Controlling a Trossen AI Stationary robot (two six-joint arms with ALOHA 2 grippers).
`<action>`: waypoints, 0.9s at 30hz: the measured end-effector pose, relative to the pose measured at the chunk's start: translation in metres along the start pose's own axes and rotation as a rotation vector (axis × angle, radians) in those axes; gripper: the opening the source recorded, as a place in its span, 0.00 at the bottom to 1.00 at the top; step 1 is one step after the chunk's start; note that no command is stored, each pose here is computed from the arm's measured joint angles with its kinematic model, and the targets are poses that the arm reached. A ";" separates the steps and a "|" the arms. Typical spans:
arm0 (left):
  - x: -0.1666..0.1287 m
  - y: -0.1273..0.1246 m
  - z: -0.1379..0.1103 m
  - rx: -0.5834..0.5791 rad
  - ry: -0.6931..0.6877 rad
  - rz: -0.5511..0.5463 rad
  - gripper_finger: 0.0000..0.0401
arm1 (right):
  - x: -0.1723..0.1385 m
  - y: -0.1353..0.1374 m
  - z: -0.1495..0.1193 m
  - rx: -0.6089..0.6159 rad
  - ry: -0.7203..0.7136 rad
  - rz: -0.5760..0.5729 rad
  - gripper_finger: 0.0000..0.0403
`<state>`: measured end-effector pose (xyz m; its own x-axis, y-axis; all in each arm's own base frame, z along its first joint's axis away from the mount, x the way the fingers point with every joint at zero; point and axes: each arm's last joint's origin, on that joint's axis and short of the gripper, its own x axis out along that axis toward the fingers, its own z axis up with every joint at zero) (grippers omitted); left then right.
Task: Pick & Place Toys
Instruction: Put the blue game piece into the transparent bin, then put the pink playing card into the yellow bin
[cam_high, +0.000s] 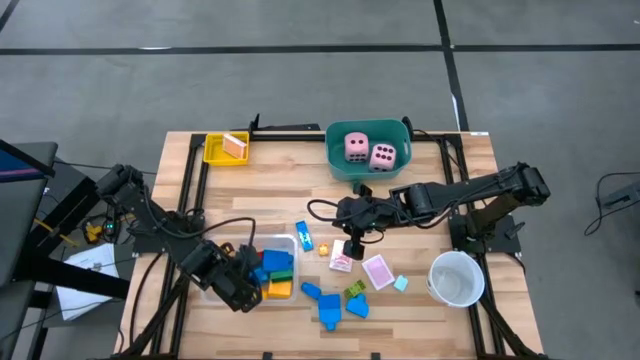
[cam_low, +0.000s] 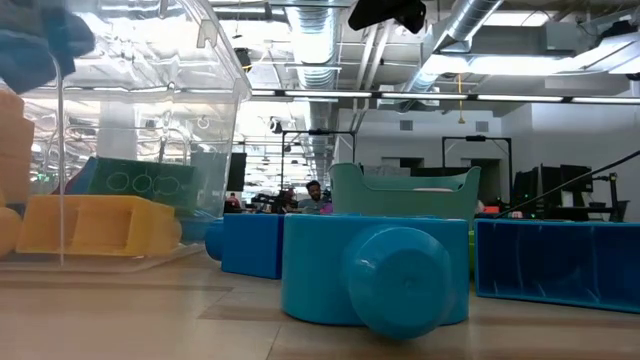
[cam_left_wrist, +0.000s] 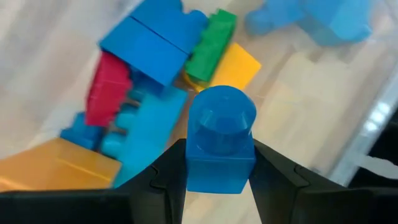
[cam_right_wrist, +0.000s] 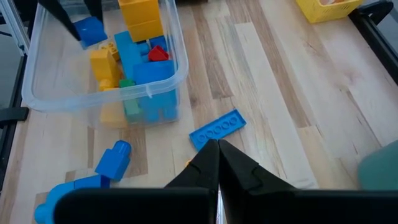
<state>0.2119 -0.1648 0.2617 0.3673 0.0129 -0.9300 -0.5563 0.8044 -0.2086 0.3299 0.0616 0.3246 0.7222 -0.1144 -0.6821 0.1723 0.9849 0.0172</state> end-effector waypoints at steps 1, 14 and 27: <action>0.000 0.001 0.000 0.002 -0.005 0.012 0.33 | 0.000 0.000 0.000 0.000 0.000 0.000 0.00; 0.000 0.004 0.000 0.011 -0.018 0.044 0.57 | 0.000 0.000 0.000 0.003 0.000 0.000 0.00; -0.048 0.018 0.010 -0.002 -0.154 -0.184 0.52 | 0.001 -0.003 0.000 0.072 -0.005 -0.027 0.00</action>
<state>0.1920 -0.1452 0.3062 0.5718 -0.0428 -0.8193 -0.4713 0.8002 -0.3708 0.3302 0.0588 0.3245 0.7197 -0.1417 -0.6797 0.2393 0.9696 0.0513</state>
